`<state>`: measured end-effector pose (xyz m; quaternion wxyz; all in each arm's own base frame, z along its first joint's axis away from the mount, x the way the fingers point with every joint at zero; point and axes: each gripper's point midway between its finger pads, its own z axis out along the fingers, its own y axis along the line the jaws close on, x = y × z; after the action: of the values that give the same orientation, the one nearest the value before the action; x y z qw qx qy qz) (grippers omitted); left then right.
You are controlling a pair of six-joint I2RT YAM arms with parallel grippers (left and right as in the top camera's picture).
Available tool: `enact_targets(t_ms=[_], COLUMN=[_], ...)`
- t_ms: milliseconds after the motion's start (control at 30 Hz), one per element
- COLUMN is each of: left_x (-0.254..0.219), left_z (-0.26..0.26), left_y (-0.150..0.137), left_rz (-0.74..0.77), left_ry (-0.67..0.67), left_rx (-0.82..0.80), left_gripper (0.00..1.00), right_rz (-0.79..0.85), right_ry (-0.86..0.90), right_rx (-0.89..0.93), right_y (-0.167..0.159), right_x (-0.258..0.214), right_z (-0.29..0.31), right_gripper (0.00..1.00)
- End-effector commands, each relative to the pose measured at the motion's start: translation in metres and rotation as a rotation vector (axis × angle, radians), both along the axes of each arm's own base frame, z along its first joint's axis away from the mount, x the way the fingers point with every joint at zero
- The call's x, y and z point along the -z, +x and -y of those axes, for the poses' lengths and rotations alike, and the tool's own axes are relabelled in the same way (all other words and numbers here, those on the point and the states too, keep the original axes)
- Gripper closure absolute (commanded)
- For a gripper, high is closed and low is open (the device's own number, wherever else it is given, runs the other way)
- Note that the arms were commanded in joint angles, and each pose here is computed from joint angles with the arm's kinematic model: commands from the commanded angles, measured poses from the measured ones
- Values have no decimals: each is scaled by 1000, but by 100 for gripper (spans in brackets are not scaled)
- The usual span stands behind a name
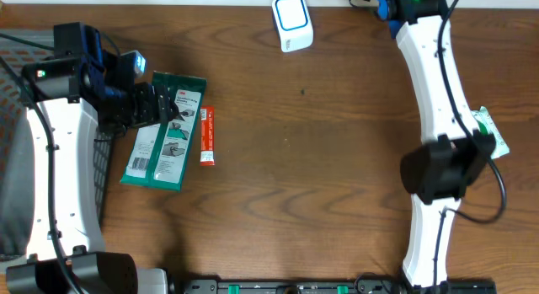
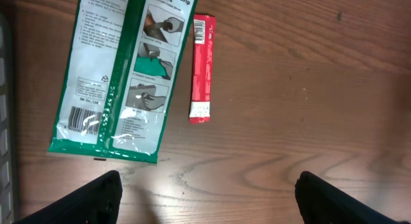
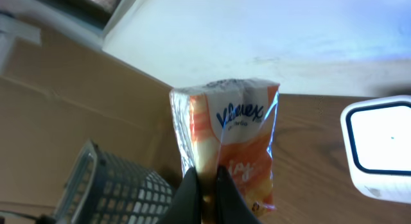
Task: Scan the item barcode
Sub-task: 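Lift the tissue pack up to the white scanner with the right gripper, then carry the tissue pack right and lower it onto the table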
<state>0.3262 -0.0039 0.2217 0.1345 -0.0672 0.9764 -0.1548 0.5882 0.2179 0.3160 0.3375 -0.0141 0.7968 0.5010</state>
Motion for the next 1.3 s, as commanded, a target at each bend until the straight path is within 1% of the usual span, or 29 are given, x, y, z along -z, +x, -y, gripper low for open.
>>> enact_targets(t_ms=[0, 67, 233, 333, 400, 633, 700, 833, 933, 1033, 1133, 1200, 1267], left_x=[-4, -4, -4, -4, -4, -4, -4, -4, -4, -4, -4, -4, -4], left_z=[1, 1, 1, 1, 1, 1, 1, 1, 1, 1, 1, 1, 1], left_y=[-2, -2, -2, -2, -2, -2, -2, -2, -2, -2, -2, -2, -2], left_rz=[10, 10, 9, 10, 9, 10, 9, 10, 9, 10, 10, 10, 10], left_ry=[-5, -5, -5, -5, -5, -5, -5, -5, -5, -5, -5, -5, -5], left_rx=[-3, -4, -4, -3, -4, -4, -4, -3, -4, -4, -3, -3, -4], left_gripper=[13, 13, 13, 13, 13, 13, 13, 13, 13, 13, 13, 13, 13], right_rz=[-186, -222, -251, -274, -245, -211, -236, -210, -168, -140, -101, -75, -89], right_ry=[140, 178, 245, 252, 242, 251, 273, 276, 241, 157, 11, -107, -253], right_rx=[-96, -123, -198, -188, -183, -152, -163, -191, -196, -171, -148, -149, -128], right_y=[6, 16, 28, 35, 40, 48, 45, 37, 25, 5, -27, -53, -80], right_x=[43, 70, 119, 147, 156, 148, 141, 113, 79, 47, 21, 11, 12], right_z=[-9, -13, -22, -23, -23, -18, -15, -15, -14, -8, 3, 13, 29], right_gripper=[99, 99, 99, 99, 99, 99, 99, 98, 98, 99, 99, 99, 99])
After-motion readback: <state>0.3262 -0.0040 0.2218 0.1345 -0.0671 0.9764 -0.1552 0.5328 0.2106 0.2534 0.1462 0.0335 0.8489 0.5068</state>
